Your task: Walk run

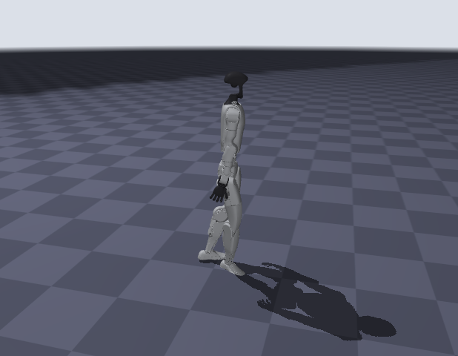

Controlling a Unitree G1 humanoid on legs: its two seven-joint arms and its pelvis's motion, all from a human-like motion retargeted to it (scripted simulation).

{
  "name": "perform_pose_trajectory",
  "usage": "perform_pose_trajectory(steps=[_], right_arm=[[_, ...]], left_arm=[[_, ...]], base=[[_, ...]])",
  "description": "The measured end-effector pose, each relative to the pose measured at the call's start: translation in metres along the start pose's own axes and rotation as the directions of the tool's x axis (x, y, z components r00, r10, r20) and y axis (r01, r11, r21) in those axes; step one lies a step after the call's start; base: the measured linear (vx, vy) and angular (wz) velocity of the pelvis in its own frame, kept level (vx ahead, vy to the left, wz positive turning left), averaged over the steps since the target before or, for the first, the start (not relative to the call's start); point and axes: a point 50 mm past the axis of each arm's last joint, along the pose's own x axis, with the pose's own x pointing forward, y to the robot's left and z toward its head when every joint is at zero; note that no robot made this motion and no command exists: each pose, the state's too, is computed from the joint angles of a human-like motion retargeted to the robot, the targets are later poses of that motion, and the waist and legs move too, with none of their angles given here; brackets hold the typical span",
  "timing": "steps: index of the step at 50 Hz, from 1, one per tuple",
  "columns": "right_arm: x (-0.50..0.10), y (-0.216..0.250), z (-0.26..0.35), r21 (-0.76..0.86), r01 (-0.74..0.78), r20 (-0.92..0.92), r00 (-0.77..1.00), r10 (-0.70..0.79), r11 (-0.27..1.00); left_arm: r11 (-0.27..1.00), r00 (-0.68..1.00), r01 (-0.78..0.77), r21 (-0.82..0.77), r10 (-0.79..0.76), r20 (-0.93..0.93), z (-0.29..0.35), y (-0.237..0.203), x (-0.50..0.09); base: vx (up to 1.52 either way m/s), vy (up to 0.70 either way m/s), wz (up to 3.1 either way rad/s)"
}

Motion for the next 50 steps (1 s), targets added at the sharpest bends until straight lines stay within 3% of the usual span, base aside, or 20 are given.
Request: perform_pose_trajectory(steps=[10,22,35,45,50], right_arm=[[-0.014,-0.003,0.068,-0.050,0.059,0.227,0.973,-0.046,0.997],[-0.032,0.012,0.124,-0.208,0.087,0.407,0.913,0.005,0.974],[-0.025,0.000,0.102,-0.264,0.146,0.275,0.959,-0.071,0.953],[-0.013,0.011,0.074,-0.116,0.041,0.235,0.972,-0.012,0.992],[-0.009,0.009,0.063,-0.063,0.068,0.232,0.971,-0.052,0.996]], left_arm=[[0.986,0.976,0.049,0.158,-0.014,-0.217,-0.053,-0.021,0.000],[0.997,0.987,0.072,0.033,-0.066,-0.149,-0.038,-0.023,0.002],[0.998,1.000,0.010,0.065,-0.009,-0.022,-0.002,0.004,-0.001],[0.992,0.993,-0.116,0.050,0.114,0.039,0.007,0.051,-0.008],[0.994,0.993,-0.112,-0.016,0.113,0.021,-0.001,0.049,-0.007]], base=[[0.19,-0.14,-0.09],[0.09,-0.05,-1.41],[0.05,0.06,-1.73],[-0.10,0.08,-2.28],[-0.12,0.04,-2.76]])
